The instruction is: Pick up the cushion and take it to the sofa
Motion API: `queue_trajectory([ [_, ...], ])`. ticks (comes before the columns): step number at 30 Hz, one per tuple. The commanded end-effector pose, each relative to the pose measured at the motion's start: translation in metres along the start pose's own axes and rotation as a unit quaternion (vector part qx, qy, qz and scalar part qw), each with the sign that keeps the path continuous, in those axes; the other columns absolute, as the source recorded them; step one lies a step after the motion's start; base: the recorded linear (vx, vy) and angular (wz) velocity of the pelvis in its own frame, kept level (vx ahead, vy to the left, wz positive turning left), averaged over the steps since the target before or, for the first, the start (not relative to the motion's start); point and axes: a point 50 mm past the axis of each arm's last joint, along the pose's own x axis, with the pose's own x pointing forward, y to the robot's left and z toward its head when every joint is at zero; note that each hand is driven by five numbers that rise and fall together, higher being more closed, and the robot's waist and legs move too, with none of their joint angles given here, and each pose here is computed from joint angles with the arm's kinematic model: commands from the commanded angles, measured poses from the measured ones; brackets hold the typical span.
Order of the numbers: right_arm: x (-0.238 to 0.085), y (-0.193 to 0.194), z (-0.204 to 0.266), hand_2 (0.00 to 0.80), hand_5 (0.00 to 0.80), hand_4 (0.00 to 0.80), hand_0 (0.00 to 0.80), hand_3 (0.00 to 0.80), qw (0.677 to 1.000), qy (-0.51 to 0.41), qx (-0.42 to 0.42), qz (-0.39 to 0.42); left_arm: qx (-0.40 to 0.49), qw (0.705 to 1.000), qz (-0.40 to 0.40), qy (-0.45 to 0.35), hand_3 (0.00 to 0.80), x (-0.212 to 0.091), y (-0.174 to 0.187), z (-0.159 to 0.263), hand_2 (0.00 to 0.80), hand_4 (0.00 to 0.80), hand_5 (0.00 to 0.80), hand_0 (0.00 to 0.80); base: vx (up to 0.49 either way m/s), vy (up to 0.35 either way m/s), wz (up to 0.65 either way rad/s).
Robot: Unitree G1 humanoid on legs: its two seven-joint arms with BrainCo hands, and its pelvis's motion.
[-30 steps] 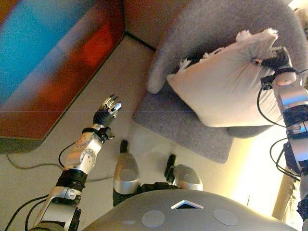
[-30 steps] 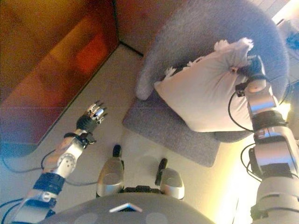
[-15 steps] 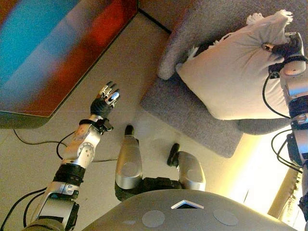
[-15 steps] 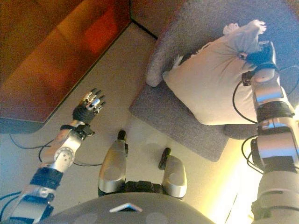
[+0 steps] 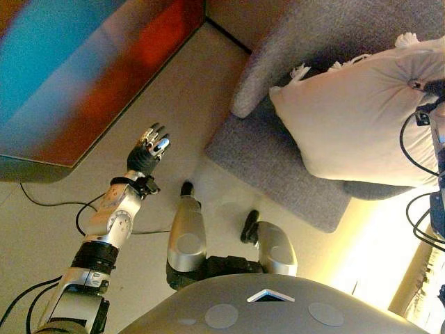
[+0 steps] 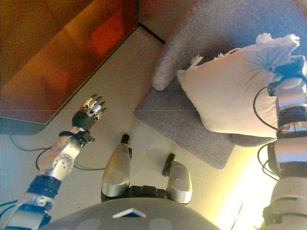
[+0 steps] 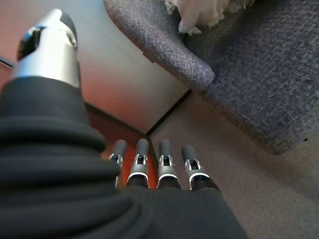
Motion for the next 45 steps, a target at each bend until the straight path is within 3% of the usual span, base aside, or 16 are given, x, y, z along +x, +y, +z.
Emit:
queue_trajectory([
  [1, 0.007, -0.051, 0.001, 0.0, 0.0, 0.0, 0.0, 0.0, 0.994, -0.001, -0.029, -0.101, -0.004, 0.998, -0.052, -0.041, 0.0, -0.003, -0.024, 0.013, 0.0, 0.0, 0.0, 0.0, 0.0, 0.0, 0.0],
  [15, 0.007, -0.088, 0.003, 0.0, 0.0, 0.0, 0.0, 0.0, 0.985, -0.008, -0.024, -0.169, -0.025, 0.998, -0.047, -0.029, 0.0, -0.012, -0.025, 0.004, 0.0, 0.0, 0.0, 0.0, 0.038, 0.019, -0.01],
  [30, 0.007, -0.109, -0.001, 0.0, 0.0, 0.0, 0.0, 0.0, 0.985, -0.025, -0.013, -0.17, -0.046, 0.998, -0.042, 0.001, 0.0, -0.022, -0.026, -0.015, 0.0, 0.0, 0.0, 0.0, 0.069, 0.038, -0.04],
  [35, 0.006, -0.095, 0.014, 0.0, 0.0, 0.0, 0.0, 0.0, 0.989, -0.079, 0.04, -0.115, -0.057, 0.997, -0.048, -0.003, 0.0, -0.02, -0.029, -0.018, 0.0, 0.0, 0.0, 0.0, -0.021, 0.081, -0.01],
  [39, -0.006, -0.053, 0.03, 0.0, 0.0, 0.0, 0.0, 0.0, 0.982, -0.133, 0.133, -0.029, -0.069, 0.997, -0.04, -0.015, 0.0, -0.02, -0.028, -0.021, 0.0, 0.0, 0.0, 0.0, -0.039, 0.119, -0.08],
  [40, -0.017, -0.027, 0.034, 0.0, 0.0, 0.0, 0.0, 0.0, 0.965, -0.144, 0.217, 0.035, -0.072, 0.997, -0.034, -0.024, 0.0, -0.02, -0.028, -0.02, 0.0, 0.0, 0.0, 0.0, -0.06, 0.11, -0.13],
  [42, -0.029, -0.004, 0.031, 0.0, 0.0, 0.0, 0.0, 0.0, 0.939, -0.151, 0.289, 0.107, -0.07, 0.997, -0.027, -0.03, 0.0, -0.019, -0.026, -0.019, 0.0, 0.0, 0.0, 0.0, -0.065, 0.099, -0.07],
  [45, -0.06, 0.042, 0.023, 0.0, 0.0, 0.0, 0.0, 0.0, 0.858, -0.158, 0.434, 0.225, -0.07, 0.997, -0.006, -0.043, 0.0, -0.014, -0.023, -0.017, 0.0, 0.0, 0.0, 0.0, -0.073, 0.099, -0.13],
])
